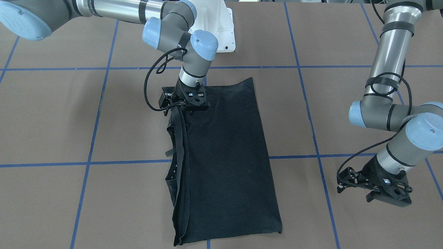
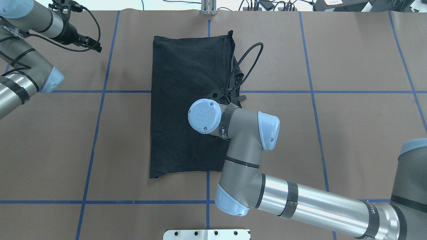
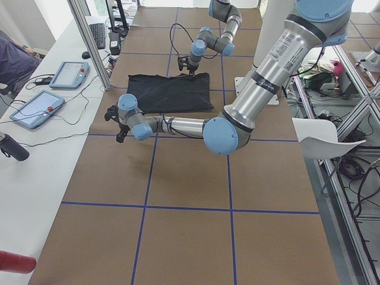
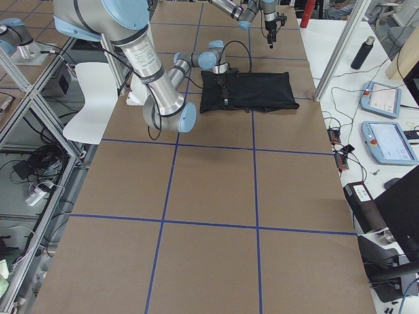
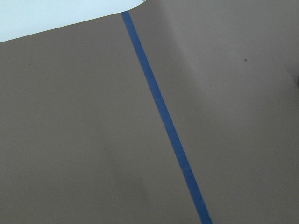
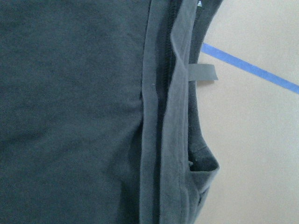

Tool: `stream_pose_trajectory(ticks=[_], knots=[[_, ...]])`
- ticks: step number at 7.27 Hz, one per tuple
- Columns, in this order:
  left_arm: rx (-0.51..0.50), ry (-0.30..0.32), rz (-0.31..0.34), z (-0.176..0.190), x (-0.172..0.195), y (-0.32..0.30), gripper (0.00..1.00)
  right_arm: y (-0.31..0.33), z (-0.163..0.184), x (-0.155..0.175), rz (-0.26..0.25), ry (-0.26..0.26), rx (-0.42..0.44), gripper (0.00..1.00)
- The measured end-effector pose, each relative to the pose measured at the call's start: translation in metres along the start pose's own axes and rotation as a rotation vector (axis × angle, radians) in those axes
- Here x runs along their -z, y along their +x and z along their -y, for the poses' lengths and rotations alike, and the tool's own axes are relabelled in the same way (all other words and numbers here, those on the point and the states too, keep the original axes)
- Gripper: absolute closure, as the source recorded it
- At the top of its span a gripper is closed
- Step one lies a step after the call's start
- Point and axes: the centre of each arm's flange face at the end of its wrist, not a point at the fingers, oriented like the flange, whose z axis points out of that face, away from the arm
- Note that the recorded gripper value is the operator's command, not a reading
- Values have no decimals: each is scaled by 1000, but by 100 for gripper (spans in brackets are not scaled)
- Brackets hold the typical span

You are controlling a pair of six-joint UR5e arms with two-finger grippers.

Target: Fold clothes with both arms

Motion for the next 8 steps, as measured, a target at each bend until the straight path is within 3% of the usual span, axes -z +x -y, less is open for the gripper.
stream_pose_trajectory(ticks=[5, 8], knots=[[0, 1, -2, 0, 1, 1, 0, 43, 11, -19, -40, 6, 59, 0], [0, 1, -2, 0, 1, 1, 0, 100, -16, -34, -48, 8, 98, 0]])
